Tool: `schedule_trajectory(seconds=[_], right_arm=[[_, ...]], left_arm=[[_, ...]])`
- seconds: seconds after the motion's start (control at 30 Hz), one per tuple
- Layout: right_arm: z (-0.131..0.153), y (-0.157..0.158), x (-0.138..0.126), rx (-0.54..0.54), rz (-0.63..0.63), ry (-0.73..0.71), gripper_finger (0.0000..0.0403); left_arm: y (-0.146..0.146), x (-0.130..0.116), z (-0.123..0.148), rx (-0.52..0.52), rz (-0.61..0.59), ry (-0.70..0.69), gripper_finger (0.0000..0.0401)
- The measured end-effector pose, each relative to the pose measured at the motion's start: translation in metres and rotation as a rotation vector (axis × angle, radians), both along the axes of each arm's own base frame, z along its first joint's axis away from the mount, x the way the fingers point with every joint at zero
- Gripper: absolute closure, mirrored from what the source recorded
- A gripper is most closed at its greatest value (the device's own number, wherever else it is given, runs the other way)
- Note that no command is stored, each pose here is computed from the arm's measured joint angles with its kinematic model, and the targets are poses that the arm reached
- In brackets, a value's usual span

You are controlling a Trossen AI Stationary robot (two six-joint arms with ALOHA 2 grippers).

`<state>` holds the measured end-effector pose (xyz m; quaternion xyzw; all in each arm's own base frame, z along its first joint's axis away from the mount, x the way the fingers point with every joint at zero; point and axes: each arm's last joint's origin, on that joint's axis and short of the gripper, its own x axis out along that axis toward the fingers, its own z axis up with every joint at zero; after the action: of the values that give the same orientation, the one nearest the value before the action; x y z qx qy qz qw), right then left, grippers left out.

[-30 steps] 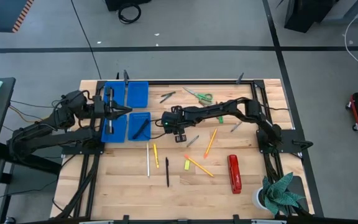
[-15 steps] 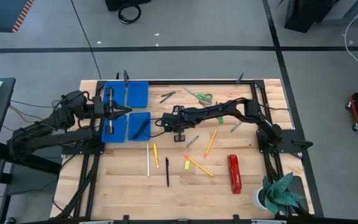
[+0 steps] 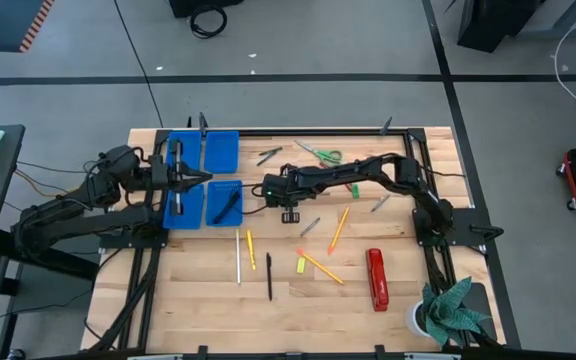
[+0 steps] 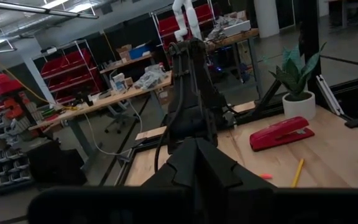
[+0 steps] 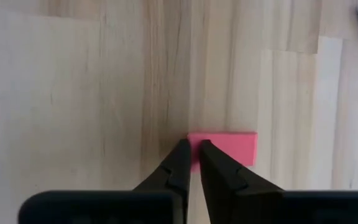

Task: Sort crayons/erasers/pens/pencils in bins
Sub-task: Put the pink eraser into the top right blue bin

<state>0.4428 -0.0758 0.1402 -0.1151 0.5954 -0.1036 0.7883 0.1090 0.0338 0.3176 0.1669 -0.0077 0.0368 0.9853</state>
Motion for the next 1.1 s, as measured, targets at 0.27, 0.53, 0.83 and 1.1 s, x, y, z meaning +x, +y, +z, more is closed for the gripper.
schedule_trajectory(seconds=[0.27, 0.53, 0.83, 1.1], right_arm=[[0.069, 0.018, -0.009, -0.066, 0.031, -0.114, 0.0397], [0.147, 0.041, -0.038, -0.042, 0.070, -0.279, 0.0398], [0.228, 0.071, -0.077, -0.011, 0.182, -0.572, 0.0399], [0.262, 0.093, -0.092, 0.097, 0.332, -0.755, 0.0400]], left_arm=[[0.000, 0.000, 0.000, 0.000, 0.000, 0.001, 0.0387], [0.000, 0.000, 0.000, 0.001, 0.000, 0.001, 0.0378], [-0.002, 0.003, -0.003, 0.094, -0.086, 0.021, 0.0369], [-0.002, 0.030, -0.016, 0.207, -0.177, 0.126, 0.0293]])
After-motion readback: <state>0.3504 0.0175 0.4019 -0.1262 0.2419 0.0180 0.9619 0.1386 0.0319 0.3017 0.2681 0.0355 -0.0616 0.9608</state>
